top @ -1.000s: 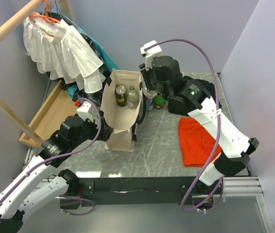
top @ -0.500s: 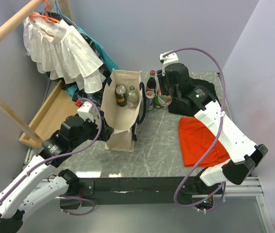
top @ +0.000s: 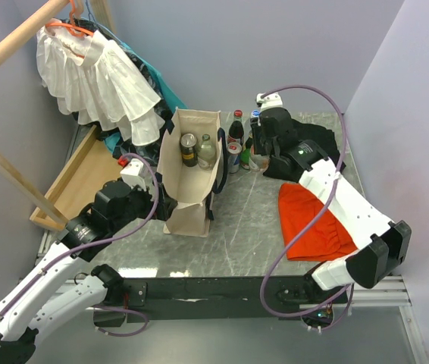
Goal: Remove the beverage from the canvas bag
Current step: Place the drink at the center of the board.
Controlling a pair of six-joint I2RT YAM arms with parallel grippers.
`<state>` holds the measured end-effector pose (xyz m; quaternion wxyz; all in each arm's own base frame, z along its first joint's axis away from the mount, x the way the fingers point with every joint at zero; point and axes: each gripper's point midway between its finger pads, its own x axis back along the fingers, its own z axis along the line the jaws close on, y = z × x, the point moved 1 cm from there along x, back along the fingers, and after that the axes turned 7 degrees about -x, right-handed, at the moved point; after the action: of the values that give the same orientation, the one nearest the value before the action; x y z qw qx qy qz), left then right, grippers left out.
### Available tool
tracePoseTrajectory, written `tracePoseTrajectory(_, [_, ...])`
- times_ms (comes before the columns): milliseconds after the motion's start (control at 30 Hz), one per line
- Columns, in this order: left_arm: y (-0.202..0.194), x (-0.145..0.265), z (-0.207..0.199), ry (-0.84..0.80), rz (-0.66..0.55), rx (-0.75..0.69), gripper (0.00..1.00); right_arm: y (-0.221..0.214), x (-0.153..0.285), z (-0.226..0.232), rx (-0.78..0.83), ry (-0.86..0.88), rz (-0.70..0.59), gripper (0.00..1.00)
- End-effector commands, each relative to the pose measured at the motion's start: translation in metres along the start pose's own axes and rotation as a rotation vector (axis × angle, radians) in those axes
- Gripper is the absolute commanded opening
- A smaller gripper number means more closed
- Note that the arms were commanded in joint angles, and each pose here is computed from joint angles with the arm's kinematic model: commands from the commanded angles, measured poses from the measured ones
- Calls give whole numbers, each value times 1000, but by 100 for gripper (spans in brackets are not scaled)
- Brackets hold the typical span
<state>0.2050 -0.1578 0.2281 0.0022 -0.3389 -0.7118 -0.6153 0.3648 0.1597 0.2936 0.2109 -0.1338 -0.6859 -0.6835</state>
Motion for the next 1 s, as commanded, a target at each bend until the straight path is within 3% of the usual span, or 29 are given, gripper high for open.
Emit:
tracePoseTrajectory(0, [4,1,-2,-4,-15,-1,96,54,-1,4,-113,15,-214,0])
tracePoseTrajectory(967, [2,-2,-1,6,-3,0,96,0,-71,0,-154,-46,-156,0])
